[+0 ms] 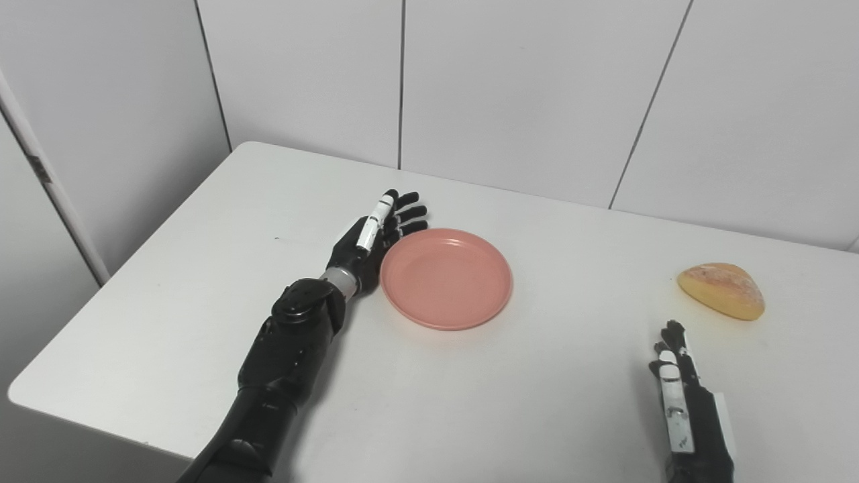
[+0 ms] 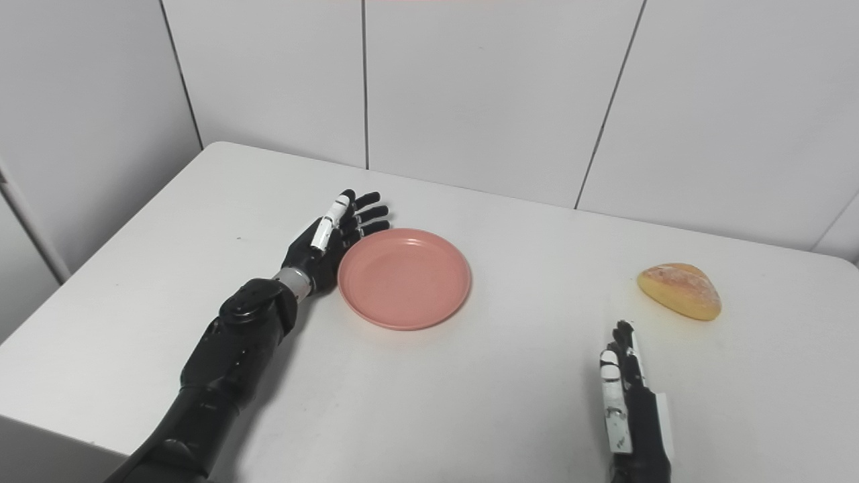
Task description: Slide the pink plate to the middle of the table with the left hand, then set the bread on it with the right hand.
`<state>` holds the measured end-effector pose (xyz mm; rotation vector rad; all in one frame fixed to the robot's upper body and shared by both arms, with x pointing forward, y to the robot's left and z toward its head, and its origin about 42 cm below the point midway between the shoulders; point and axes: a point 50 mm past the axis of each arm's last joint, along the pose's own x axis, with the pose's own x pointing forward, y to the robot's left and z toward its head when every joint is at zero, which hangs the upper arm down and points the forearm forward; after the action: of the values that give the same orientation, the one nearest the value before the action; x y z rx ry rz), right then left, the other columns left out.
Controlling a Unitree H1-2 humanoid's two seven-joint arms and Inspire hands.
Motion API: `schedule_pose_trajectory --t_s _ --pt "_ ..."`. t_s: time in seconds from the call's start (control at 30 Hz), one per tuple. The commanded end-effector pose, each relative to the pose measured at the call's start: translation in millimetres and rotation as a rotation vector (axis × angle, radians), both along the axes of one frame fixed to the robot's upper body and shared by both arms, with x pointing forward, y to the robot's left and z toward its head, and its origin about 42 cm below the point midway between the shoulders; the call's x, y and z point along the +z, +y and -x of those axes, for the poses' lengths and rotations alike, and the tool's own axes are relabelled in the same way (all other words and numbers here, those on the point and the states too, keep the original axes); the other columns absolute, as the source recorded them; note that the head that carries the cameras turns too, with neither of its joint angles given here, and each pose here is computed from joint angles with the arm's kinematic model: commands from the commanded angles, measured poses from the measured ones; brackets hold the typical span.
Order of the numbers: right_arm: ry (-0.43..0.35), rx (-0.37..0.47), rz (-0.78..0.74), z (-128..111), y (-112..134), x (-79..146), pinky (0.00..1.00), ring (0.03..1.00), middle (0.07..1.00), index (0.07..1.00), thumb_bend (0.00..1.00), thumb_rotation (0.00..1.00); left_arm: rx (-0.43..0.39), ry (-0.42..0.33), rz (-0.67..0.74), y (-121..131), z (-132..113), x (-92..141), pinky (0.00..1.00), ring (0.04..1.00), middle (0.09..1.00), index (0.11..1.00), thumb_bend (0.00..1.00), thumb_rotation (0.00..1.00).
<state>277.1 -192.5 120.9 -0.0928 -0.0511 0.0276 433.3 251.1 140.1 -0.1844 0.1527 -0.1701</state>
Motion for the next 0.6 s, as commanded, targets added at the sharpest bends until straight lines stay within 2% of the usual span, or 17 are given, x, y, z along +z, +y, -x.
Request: schedule_pose_trajectory --t_s 0.0,0.37,0.57 --pt "-0.032 -0.002 -0.01 -4 8 15 0.93 0.96 0.968 0.963 0.26 1.0 -0.031 -0.006 0.001 -12 2 8 0.82 0.848 0.86 0.852 0.36 1.0" --pt "-0.042 -0.019 0.027 -5 22 19 0.87 0.922 0.94 0.936 0.26 1.0 -0.133 -0.003 0.012 -48 37 13 0.89 0.89 0.892 0.879 0.34 1.0" --pt "-0.034 -0.022 0.015 -5 27 20 0.88 0.922 0.943 0.936 0.27 1.0 -0.167 0.009 0.011 -63 51 10 0.9 0.895 0.898 0.886 0.33 1.0"
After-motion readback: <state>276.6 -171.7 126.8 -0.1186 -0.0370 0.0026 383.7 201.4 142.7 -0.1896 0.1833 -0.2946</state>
